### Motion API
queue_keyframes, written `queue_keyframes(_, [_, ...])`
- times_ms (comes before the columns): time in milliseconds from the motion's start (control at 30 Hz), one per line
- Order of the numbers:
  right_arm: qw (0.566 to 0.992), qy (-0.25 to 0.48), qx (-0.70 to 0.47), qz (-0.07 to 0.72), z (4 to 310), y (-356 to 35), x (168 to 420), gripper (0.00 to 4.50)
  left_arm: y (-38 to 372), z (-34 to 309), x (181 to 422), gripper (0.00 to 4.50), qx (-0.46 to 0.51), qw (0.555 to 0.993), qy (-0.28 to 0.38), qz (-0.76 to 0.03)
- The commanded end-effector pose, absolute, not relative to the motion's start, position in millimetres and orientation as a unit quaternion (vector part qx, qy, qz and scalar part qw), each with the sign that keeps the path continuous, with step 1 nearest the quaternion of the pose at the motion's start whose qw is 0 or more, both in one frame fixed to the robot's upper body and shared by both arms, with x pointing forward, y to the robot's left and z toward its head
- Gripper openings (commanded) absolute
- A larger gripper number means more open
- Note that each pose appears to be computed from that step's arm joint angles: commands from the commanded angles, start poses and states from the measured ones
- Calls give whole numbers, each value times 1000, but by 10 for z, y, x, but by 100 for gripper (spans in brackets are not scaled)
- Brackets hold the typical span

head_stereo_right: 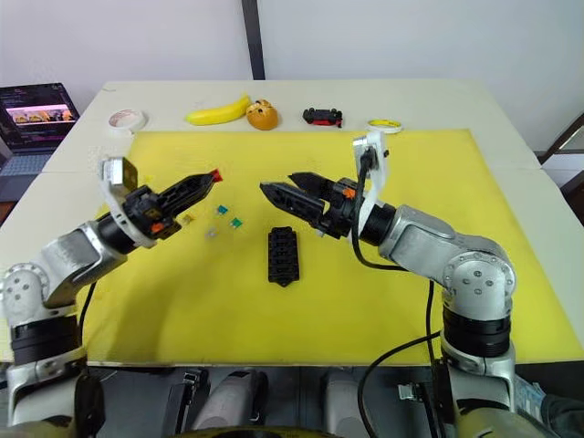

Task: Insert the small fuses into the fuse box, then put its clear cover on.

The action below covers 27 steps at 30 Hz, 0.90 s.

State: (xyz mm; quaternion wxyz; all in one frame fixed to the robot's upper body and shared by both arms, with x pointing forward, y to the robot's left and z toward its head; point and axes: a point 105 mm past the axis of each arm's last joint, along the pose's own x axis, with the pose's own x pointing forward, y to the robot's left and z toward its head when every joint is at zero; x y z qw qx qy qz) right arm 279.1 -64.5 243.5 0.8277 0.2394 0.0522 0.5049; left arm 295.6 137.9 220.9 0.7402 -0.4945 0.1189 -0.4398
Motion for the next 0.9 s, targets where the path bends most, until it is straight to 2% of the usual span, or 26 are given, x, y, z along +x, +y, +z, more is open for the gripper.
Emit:
queue_keyframes(33, [818, 43, 271, 506, 2554, -562, 2778, 450, 1239, 2349, 2939, 2, -494, 725, 105, -468])
queue_keyframes(200, [813, 42, 326, 481, 2574, -467, 2873, 450, 1068, 2418, 2972, 2, -514, 701, 98, -485])
queue_keyframes(300, [810, 43, 337, 479, 2580, -419, 2885, 367, 1013, 2434, 2987, 0, -518, 698, 99, -485])
queue_keyframes(367, [808, 41, 343, 477, 2594, -396, 2896, 277, 1001, 2435, 2995, 0, -520, 697, 100, -483])
queue_keyframes(800, [808, 49, 343, 478, 2580, -328, 2912, 277, 925, 2453, 2958, 0, -527, 693, 93, -483])
queue_keyframes(900, [810, 48, 342, 475, 2587, -326, 2929, 187, 914, 2456, 2965, 0, -528, 693, 94, -482])
